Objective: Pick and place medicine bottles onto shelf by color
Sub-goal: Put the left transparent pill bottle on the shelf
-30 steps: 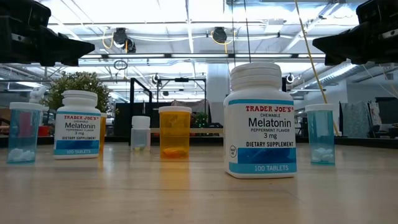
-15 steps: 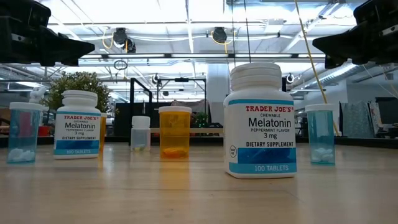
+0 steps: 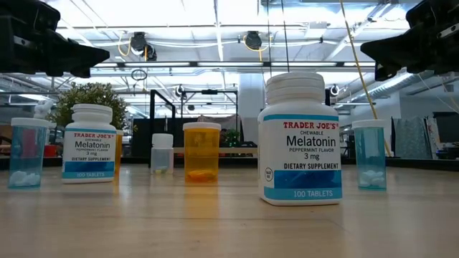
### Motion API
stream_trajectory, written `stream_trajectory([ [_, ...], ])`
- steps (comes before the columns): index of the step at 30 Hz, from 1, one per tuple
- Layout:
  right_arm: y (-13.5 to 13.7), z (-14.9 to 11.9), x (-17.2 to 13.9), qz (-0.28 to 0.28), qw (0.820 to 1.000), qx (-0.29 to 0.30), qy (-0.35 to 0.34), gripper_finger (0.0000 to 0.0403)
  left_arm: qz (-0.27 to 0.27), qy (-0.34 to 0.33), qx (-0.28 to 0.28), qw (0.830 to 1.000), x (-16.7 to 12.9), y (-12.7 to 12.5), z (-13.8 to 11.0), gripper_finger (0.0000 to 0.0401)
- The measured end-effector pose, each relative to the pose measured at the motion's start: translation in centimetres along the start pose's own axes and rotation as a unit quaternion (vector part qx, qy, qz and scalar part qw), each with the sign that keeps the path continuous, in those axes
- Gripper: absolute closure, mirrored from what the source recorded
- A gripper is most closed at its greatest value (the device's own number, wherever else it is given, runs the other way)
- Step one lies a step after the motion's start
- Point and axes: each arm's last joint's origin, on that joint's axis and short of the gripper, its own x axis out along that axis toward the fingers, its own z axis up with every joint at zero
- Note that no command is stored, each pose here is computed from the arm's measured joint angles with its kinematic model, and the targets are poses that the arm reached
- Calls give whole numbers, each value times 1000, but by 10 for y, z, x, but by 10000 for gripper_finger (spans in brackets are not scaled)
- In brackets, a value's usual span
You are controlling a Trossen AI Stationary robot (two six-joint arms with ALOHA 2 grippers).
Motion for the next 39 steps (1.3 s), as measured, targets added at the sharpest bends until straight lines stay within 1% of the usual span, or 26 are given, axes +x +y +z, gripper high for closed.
stream_trajectory([
  [3, 0, -1, 1, 1, 1000, 6, 31, 403, 0, 0, 0, 1000, 0, 0, 0, 354],
  [5, -1, 22, 0, 0, 1000, 5, 10, 403, 0, 0, 0, 1000, 0, 0, 0, 354],
  [7, -2, 43, -1, -2, 1000, 3, 10, 403, 0, 0, -1, 1000, 0, 0, 0, 354],
  [9, -2, 58, 1, -1, 999, 5, 36, 403, 0, 1, -3, 1000, 0, 0, 0, 354],
  [14, -4, 111, 6, -14, 997, 41, 61, 403, -1, 5, -3, 1000, 0, 0, -1, 354],
  [16, -5, 125, 12, -20, 994, 55, 87, 403, -1, 5, -4, 1000, 0, 0, -1, 354],
  [18, -6, 142, 17, -32, 993, 64, 96, 403, -1, 5, -4, 1000, 0, 0, -1, 354],
  [21, -6, 162, 26, -35, 989, 69, 122, 403, -1, 5, -4, 1000, 0, 0, -1, 354],
  [31, -7, 199, 58, -39, 972, 68, 221, 403, -1, 5, -3, 1000, 0, 0, -1, 354],
  [34, -7, 206, 65, -41, 966, 67, 247, 403, -1, 6, -3, 1000, 0, 0, -1, 354],
  [36, -7, 209, 67, -44, 962, 77, 257, 403, -1, 6, -2, 1000, 0, 0, -1, 354],
  [39, -7, 209, 70, -47, 957, 84, 272, 403, -1, 6, -2, 1000, 0, 0, -1, 354],
])
